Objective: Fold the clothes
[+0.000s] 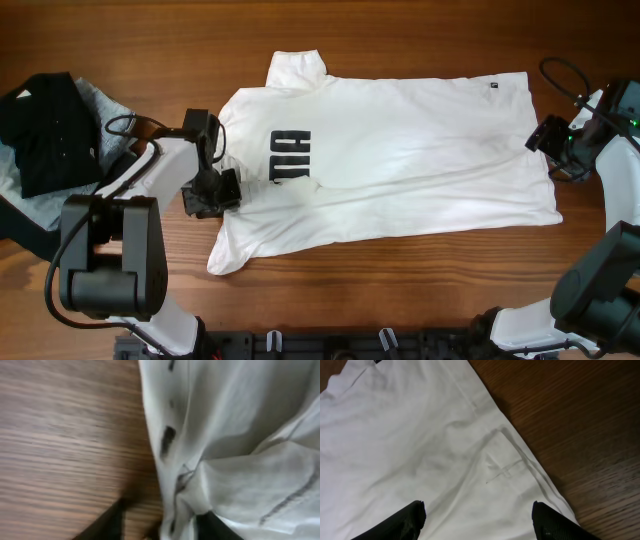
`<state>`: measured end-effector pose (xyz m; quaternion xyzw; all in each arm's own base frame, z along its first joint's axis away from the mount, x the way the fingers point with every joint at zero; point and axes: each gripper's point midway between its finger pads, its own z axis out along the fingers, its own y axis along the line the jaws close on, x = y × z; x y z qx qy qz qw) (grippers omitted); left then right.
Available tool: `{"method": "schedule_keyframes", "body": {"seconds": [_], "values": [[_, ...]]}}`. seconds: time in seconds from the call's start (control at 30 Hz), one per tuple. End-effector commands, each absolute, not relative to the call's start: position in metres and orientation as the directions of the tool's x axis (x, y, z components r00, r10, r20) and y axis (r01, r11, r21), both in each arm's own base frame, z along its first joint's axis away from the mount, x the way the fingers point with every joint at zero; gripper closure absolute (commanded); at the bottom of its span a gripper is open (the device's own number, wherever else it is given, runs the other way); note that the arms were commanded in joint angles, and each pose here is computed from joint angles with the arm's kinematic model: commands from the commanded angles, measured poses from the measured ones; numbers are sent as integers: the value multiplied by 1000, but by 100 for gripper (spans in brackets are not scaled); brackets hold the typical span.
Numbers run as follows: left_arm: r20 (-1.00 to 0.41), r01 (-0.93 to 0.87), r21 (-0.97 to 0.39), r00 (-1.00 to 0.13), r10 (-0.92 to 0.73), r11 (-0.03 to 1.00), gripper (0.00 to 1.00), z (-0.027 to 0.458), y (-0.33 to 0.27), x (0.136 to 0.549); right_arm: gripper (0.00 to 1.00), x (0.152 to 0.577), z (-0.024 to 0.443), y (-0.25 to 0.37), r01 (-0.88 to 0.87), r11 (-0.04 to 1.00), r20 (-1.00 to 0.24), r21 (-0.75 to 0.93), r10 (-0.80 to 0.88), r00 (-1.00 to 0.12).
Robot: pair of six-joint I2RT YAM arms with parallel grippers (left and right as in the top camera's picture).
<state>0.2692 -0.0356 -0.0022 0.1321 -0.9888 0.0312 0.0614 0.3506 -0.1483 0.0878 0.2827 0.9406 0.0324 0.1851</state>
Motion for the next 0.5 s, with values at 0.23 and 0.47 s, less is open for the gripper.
{"method": "schedule_keyframes", "body": {"seconds": [0.23, 0.47], "values": [[-357, -63, -250, -922, -152, 966, 0, 96, -62, 411, 26, 348, 84, -151, 513, 846, -324, 143, 530, -784], [-510, 36, -247, -855, -98, 968, 0, 115, -70, 483, 26, 348, 84, -150, 515, 845, -323, 144, 532, -783]]}}
